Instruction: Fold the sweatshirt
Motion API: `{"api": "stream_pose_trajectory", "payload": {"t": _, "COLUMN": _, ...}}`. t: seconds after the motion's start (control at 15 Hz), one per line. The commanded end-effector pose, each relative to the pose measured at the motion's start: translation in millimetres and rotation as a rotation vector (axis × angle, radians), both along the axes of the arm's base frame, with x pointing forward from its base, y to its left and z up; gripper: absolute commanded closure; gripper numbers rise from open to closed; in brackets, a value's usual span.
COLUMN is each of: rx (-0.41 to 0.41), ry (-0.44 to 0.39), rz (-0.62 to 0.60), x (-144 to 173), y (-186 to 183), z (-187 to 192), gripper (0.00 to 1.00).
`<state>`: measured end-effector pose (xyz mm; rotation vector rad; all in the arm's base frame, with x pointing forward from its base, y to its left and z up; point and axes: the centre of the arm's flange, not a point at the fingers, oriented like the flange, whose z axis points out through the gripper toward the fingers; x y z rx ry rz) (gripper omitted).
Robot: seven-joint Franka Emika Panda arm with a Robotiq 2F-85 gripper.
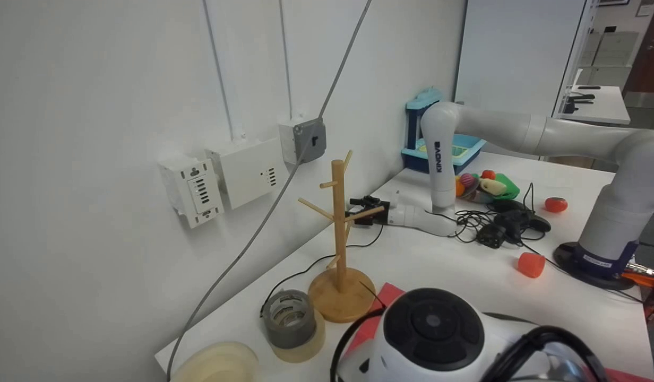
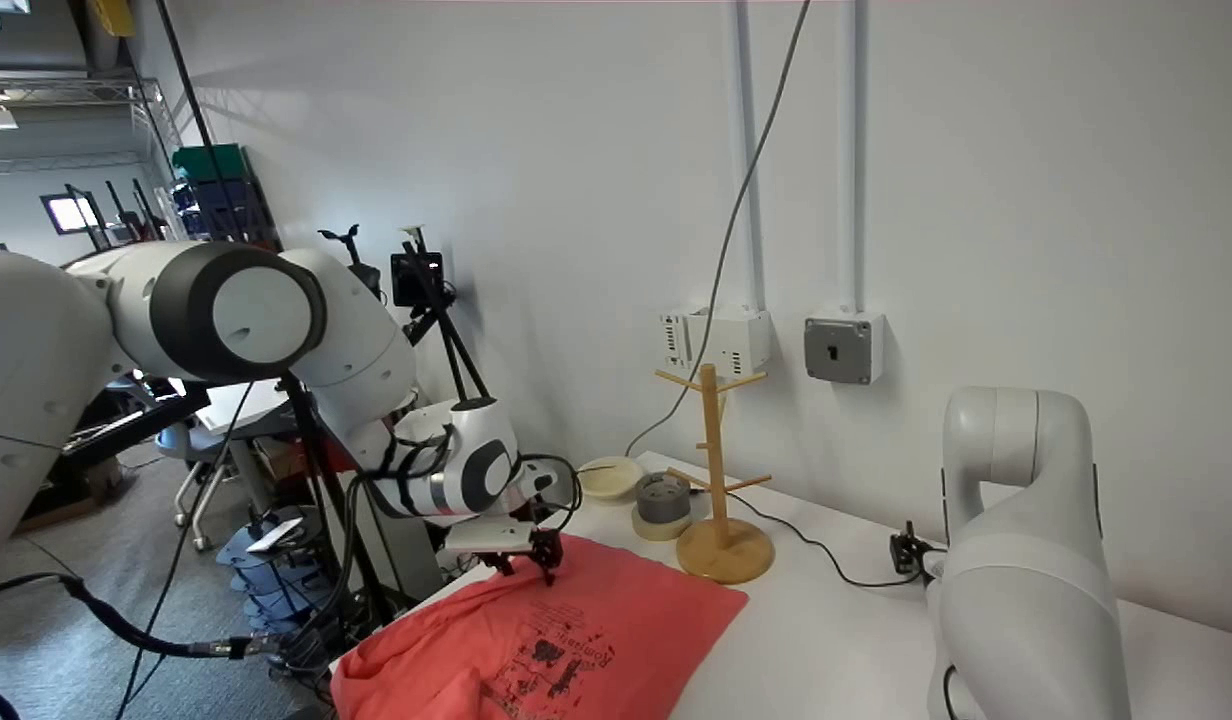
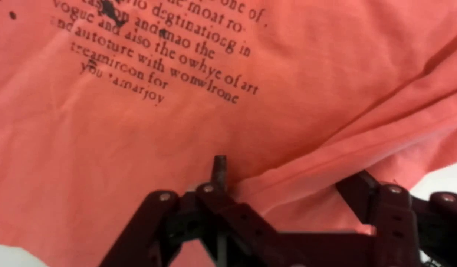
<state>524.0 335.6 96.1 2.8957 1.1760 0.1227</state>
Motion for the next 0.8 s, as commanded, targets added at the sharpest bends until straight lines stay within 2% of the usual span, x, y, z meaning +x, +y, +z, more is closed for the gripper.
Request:
{"api": "stream_pose_trajectory", "payload": {"t": 0.0, "rx": -0.046, "ry": 0.007, "rz": -0.004, "x": -14, "y": 1, "z": 16, "gripper": 0.56}}
{"api": "stream_pose_trajectory", "payload": {"t": 0.33, "rx": -0.068, "ry": 0.014, "rz": 0.001, "x": -22, "y": 4, "z": 23, "gripper": 0.94}}
{"api": "stream_pose_trajectory", "payload": {"t": 0.4, "rx": -0.071, "ry": 0.012, "rz": 0.0, "x": -23, "y": 5, "z": 25, "gripper": 0.99}}
{"api": "stream_pose_trajectory", "payload": {"t": 0.73, "rx": -0.086, "ry": -0.017, "rz": -0.018, "x": -32, "y": -4, "z": 34, "gripper": 0.99}}
